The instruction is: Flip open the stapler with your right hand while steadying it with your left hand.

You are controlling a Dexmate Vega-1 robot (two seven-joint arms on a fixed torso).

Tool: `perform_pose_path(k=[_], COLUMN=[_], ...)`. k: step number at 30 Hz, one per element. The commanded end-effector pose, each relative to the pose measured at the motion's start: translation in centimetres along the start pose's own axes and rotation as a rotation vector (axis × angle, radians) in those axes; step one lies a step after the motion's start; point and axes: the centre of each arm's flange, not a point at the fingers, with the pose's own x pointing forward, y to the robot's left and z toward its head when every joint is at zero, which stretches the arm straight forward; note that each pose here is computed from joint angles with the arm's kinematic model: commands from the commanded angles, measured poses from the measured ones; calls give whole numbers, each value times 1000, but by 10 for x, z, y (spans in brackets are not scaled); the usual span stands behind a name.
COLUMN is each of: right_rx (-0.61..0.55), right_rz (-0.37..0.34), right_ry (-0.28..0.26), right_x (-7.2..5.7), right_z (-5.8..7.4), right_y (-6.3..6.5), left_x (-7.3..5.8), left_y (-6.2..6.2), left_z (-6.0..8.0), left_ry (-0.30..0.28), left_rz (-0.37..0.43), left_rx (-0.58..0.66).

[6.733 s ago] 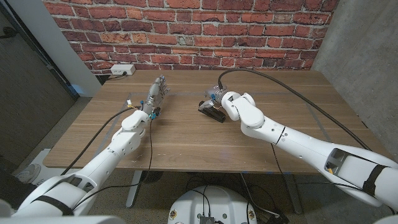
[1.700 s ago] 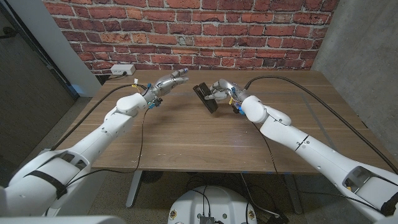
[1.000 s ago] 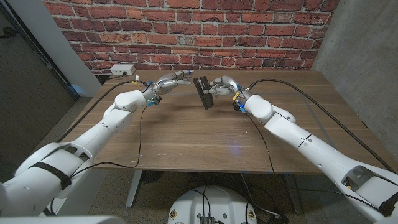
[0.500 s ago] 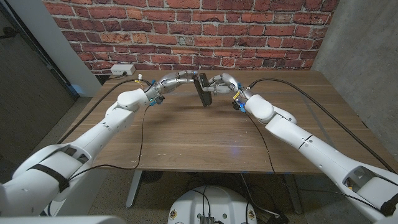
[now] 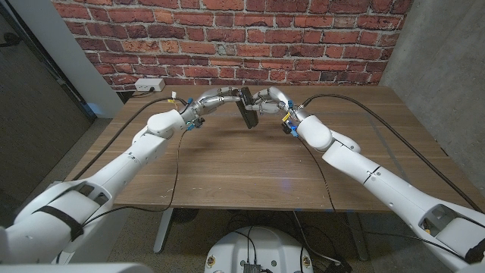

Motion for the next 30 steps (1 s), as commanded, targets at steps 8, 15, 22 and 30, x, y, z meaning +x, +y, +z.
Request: perform_pose_path(k=[8,15,22,30], right_rx=[13,30,88,213], right_rz=[-19,-31,-32,-46], right_ry=[4,10,2,-3], right_x=[-3,-3,0,2], right_z=[1,-1,-3,-12], right_y=[1,0,0,-2], left_x=[-8,-14,-16,-16], left_y=[0,1,2,1], left_z=[9,7,6,6], left_ry=[-60,-93,-105,-118], left_rz=[161,271,313,339], left_rx=[16,-19,-24,-29])
